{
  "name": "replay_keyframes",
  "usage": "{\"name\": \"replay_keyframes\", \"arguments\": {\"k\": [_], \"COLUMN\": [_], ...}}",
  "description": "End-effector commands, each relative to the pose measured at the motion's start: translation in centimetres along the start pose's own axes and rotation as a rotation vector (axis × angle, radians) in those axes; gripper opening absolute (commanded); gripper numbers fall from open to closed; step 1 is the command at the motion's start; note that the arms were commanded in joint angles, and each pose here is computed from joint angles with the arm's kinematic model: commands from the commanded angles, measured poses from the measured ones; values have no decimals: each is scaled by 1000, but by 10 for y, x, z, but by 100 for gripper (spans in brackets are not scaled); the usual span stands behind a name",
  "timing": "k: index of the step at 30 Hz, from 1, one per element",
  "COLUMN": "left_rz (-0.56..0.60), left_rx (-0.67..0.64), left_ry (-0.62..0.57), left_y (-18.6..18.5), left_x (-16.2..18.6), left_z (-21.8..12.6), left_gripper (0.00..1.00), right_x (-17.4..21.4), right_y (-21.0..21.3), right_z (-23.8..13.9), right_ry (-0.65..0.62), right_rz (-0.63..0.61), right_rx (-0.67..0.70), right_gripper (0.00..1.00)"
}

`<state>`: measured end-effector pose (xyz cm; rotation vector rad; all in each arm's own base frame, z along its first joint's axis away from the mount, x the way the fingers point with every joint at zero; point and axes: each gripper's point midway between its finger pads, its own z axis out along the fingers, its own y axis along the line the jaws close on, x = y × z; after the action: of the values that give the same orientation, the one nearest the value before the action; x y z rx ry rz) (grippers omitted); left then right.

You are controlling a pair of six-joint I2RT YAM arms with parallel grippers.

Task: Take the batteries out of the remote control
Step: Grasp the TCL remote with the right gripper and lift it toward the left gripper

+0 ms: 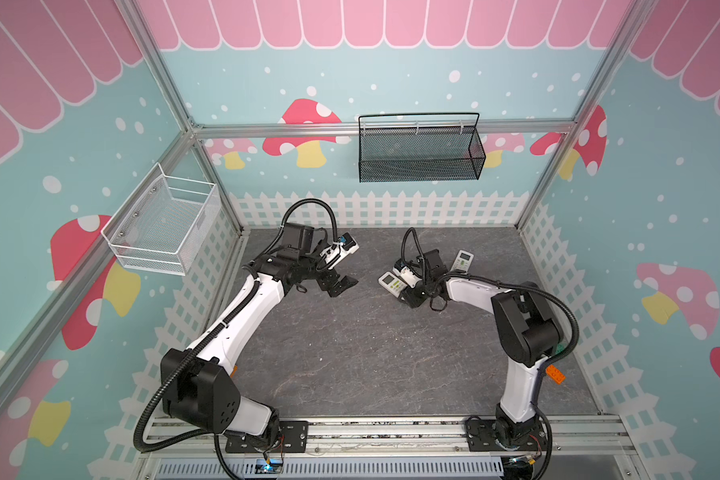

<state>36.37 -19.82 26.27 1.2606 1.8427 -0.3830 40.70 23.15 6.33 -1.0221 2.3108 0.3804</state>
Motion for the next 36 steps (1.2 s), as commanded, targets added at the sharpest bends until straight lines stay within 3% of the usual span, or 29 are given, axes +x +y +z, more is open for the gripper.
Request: {"name": "replay_keyframes", "arguments": {"k": [1, 4, 7, 10, 19, 31, 36], "left_rz": [287, 536, 879, 1071, 1250, 1353, 1374], "left_rx": [112, 116, 111, 103, 28, 41, 59], "left_ry": [-108, -181, -228, -257, -301, -328, -347], "left_y": [-20, -27, -41, -48, -56, -66, -76], "left_x": [-35, -52, -49, -44, -25, -7, -3], "left_z": [-15, -26, -31, -32, -20, -1, 5], "left_gripper": [100, 100, 100, 99, 98, 80, 68], "right_x": [-44, -61, -74, -79, -71, -70, -68], "right_y": [22, 42, 59, 72, 100, 127, 134], "right_z": [-48, -76, -103, -122, -149, -156, -149], "right_ry": [-173, -264, -343, -395, -411, -441, -425], "right_rz": [-101, -160, -224, -287, -424, -454, -452], "right_rx": [-99, -174, -228, -270, -376, -530, -570], "right_gripper": [41, 41, 40, 39, 39, 36, 35]}}
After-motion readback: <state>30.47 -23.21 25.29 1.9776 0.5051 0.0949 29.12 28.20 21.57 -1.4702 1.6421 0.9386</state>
